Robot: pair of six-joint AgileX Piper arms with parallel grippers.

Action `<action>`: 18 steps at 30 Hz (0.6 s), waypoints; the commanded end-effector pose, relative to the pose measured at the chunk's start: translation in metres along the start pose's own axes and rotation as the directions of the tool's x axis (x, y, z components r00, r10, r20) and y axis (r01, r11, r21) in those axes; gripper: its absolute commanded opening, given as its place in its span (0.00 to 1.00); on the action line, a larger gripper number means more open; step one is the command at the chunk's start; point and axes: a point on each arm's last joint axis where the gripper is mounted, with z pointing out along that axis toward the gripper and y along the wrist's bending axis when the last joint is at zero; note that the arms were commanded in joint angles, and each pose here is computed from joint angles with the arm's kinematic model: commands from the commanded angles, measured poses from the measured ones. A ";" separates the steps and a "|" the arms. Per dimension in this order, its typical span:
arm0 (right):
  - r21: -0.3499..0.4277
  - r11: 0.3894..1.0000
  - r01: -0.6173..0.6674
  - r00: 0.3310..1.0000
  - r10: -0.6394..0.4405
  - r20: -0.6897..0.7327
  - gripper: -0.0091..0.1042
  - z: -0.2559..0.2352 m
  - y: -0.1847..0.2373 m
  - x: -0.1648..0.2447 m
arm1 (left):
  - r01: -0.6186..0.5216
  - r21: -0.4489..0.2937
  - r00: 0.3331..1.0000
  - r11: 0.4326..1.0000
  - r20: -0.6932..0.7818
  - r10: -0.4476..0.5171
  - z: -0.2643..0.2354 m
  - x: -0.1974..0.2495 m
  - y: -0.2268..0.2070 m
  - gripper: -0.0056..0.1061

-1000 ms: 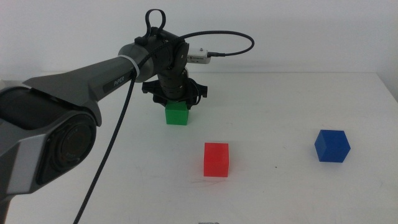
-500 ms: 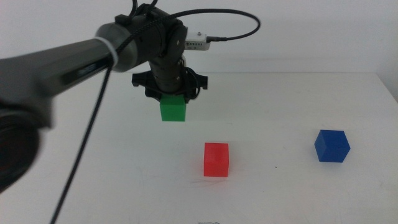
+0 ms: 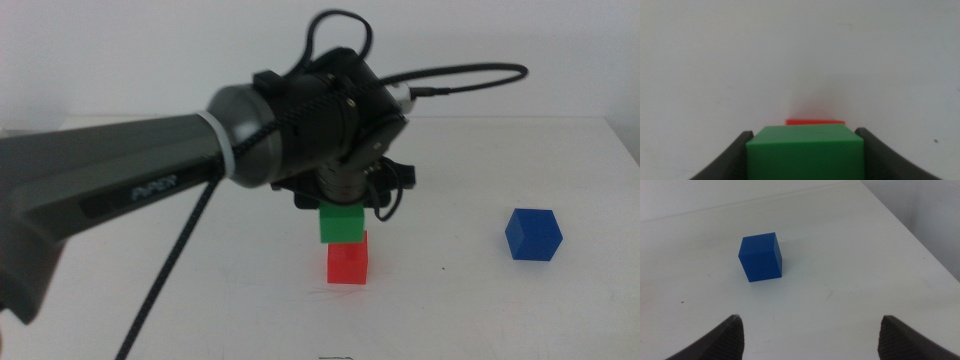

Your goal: Stack red cubes first, then green, then blue cubes in a specific spot.

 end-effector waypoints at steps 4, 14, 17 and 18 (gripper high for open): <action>-0.012 1.000 0.018 0.994 -0.017 0.107 0.91 -0.004 0.002 -0.012 | 0.033 0.088 0.997 0.996 0.073 -0.040 -0.018 -0.008 -0.008 0.04; -0.012 1.000 0.018 0.994 -0.017 0.107 0.91 -0.004 0.002 -0.012 | 0.050 0.079 0.997 0.996 0.058 -0.054 -0.004 -0.005 -0.012 0.04; -0.012 1.000 0.018 0.994 -0.017 0.107 0.91 -0.004 0.002 -0.012 | 0.047 0.064 0.998 0.997 0.045 -0.050 0.001 -0.003 -0.012 0.04; -0.012 1.000 0.018 0.994 -0.017 0.107 0.91 -0.004 0.002 -0.012 | 0.047 0.062 0.998 0.997 0.041 -0.049 0.003 -0.003 -0.013 0.04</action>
